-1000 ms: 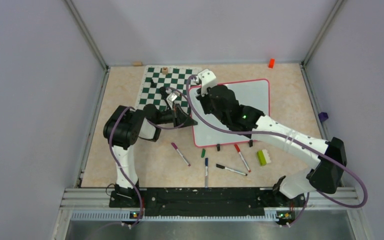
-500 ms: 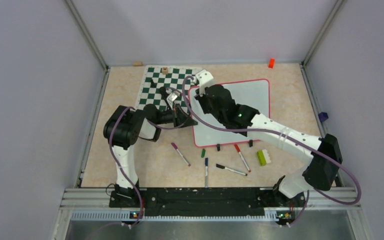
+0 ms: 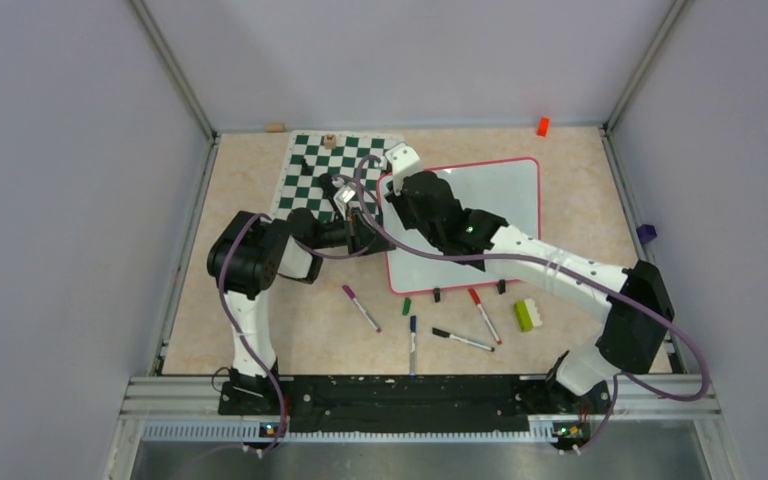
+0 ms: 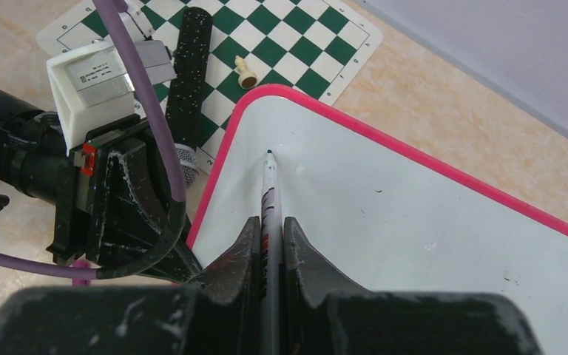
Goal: Write a sentence on the whiteboard
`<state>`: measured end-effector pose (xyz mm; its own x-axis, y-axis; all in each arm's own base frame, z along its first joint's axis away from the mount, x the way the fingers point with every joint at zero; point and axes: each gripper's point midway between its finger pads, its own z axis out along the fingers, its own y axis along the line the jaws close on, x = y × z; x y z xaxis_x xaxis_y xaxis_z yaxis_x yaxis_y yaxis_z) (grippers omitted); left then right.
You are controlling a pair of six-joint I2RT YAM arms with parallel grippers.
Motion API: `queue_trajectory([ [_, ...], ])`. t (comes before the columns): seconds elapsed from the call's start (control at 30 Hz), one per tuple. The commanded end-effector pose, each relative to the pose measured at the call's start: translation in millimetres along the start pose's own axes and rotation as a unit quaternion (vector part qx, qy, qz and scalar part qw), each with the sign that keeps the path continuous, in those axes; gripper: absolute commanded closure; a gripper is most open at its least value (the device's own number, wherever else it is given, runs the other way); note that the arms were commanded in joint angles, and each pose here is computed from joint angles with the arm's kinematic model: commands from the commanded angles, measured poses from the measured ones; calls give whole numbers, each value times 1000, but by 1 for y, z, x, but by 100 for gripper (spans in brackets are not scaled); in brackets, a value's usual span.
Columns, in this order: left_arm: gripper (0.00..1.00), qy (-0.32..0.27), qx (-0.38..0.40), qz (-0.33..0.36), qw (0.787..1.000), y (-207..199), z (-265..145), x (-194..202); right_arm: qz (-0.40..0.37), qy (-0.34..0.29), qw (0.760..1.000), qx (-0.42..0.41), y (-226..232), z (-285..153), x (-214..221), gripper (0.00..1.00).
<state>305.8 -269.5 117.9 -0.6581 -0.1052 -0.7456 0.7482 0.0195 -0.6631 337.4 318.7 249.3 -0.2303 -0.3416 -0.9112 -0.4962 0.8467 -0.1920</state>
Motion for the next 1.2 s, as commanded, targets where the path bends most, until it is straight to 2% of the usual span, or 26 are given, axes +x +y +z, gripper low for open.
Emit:
queue_trajectory([
  [0.0, 100, 9, 40, 77, 996, -20, 6, -5, 15, -35, 999, 28, -14, 2, -29, 100],
  [0.83, 100, 11, 43, 82, 996, -24, 6, -5, 10, 6, 1000, 15, -12, -6, -2, 100],
  [1.17, 100, 10, 43, 83, 996, -24, 6, -6, 37, 23, 999, -4, -6, -17, 14, 100],
])
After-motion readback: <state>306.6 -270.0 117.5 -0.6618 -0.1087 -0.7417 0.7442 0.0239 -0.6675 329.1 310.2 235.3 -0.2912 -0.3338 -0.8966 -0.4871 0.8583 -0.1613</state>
